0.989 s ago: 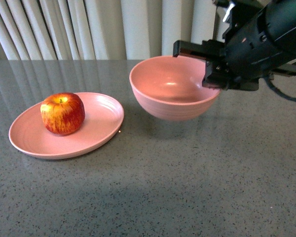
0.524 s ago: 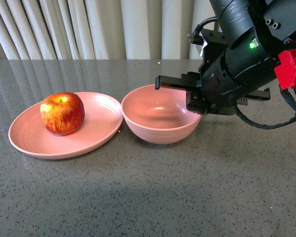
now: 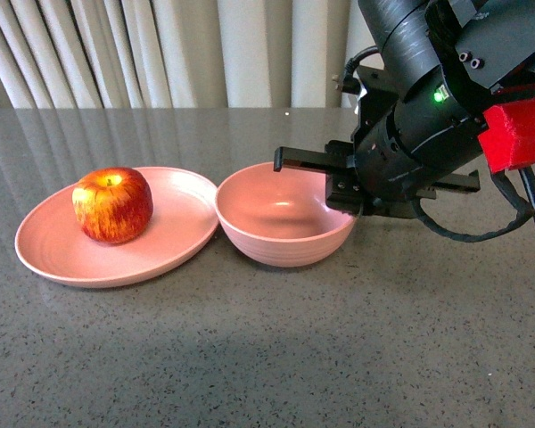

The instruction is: Move apple from plate to bowl

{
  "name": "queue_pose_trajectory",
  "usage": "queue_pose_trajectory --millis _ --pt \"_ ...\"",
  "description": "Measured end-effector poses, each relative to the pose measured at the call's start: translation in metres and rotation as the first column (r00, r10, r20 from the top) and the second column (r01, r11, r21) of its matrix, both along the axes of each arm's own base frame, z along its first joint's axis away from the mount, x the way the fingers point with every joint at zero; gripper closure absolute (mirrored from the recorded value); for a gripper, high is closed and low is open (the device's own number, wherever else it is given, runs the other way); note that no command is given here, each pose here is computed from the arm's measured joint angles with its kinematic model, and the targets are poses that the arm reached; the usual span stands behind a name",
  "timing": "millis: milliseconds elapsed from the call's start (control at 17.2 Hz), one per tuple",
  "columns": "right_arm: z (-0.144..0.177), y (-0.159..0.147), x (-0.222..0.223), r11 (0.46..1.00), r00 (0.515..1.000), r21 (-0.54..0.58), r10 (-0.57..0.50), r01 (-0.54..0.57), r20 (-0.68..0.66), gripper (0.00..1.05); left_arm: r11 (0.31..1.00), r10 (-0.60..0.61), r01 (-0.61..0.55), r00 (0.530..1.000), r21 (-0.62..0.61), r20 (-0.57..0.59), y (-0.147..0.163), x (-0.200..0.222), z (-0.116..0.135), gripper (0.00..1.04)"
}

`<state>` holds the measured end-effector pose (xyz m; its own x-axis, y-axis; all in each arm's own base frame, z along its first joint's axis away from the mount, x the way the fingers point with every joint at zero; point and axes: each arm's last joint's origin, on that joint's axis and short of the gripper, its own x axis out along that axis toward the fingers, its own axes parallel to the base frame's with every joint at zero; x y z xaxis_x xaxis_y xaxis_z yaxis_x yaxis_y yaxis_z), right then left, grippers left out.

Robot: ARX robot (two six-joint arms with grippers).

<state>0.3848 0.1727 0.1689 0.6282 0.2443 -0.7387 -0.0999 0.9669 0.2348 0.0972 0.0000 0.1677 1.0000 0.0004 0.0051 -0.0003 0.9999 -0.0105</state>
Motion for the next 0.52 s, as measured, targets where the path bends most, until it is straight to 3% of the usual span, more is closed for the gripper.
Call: queue_pose_trajectory --millis 233,407,524 --pt "0.003 0.0 -0.001 1.0 1.0 0.022 0.017 -0.017 -0.002 0.51 1.0 0.0 0.0 1.0 0.0 0.0 0.0 0.0 0.0 0.07" --pt "0.029 -0.01 -0.012 0.997 0.999 0.073 0.017 -0.021 0.05 0.22 1.0 0.0 0.0 1.0 0.0 0.0 0.0 0.0 0.0 0.07" --pt "0.045 -0.015 -0.017 0.994 0.996 0.108 0.011 -0.021 0.092 0.11 1.0 0.0 0.0 1.0 0.0 0.0 0.0 0.0 0.0 0.07"
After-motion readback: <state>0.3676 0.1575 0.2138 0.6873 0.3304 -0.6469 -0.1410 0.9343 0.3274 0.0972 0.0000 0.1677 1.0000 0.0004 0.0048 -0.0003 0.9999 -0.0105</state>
